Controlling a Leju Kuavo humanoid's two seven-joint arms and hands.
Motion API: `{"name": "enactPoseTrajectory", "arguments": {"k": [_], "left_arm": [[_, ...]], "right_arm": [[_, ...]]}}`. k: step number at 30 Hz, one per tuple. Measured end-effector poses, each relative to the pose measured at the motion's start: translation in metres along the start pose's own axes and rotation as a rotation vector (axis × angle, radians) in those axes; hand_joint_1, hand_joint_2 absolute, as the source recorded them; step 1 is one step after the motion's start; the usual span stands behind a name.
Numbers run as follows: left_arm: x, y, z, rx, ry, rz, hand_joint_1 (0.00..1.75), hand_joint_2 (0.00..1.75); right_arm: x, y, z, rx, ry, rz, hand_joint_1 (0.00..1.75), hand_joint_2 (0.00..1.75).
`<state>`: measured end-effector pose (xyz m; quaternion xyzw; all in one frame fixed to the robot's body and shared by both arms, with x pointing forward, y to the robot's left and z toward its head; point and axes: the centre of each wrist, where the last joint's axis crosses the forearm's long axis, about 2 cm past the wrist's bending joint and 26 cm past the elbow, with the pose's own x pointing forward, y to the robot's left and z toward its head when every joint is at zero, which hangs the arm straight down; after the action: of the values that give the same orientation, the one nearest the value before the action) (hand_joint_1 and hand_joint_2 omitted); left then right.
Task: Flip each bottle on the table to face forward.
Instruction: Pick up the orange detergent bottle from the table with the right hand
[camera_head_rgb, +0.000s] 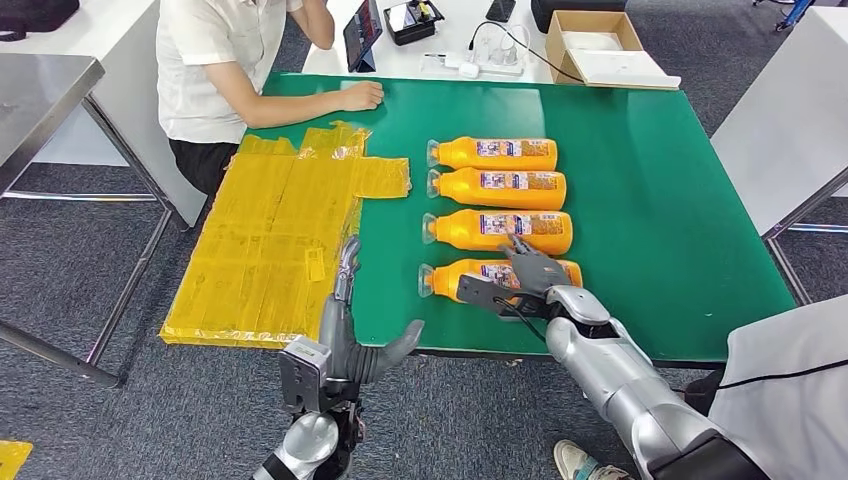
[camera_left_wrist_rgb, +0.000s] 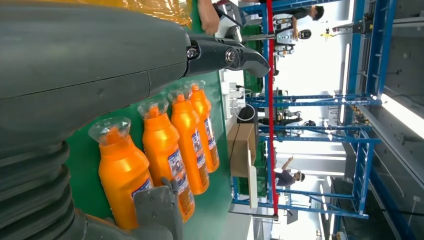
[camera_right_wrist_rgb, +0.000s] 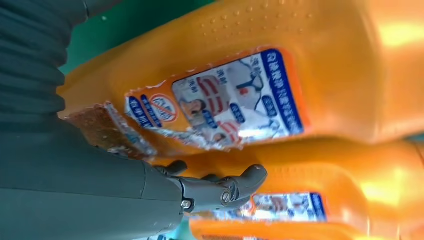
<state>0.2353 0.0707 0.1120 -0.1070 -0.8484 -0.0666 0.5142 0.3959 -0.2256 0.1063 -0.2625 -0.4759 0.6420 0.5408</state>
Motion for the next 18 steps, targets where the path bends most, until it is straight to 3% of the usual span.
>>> {"name": "enactPoseTrajectory", "arguments": {"k": [11, 12, 13, 16, 17, 18], "left_arm": [[-0.001, 0.0, 0.0, -0.008, 0.009, -0.005, 0.0, 1.75], [-0.001, 0.0, 0.0, -0.008, 0.01, -0.005, 0.0, 1.75], [-0.001, 0.0, 0.0, -0.008, 0.012, -0.006, 0.0, 1.75], [-0.001, 0.0, 0.0, -0.009, 0.015, -0.007, 0.0, 1.75], [-0.001, 0.0, 0.001, -0.009, 0.016, -0.007, 0.0, 1.75], [-0.001, 0.0, 0.001, -0.009, 0.018, -0.007, 0.0, 1.75]], "right_arm": [[-0.001, 0.006, 0.0, 0.055, 0.018, 0.013, 0.0, 1.75], [-0.002, 0.007, 0.0, 0.06, 0.027, 0.016, 0.1, 1.75], [-0.003, 0.008, 0.0, 0.066, 0.036, 0.021, 0.31, 1.75], [-0.007, 0.009, 0.001, 0.081, 0.058, 0.03, 1.39, 1.75], [-0.009, 0.01, 0.001, 0.085, 0.064, 0.031, 1.61, 1.75], [-0.011, 0.011, 0.002, 0.088, 0.072, 0.031, 1.69, 1.75]]}}
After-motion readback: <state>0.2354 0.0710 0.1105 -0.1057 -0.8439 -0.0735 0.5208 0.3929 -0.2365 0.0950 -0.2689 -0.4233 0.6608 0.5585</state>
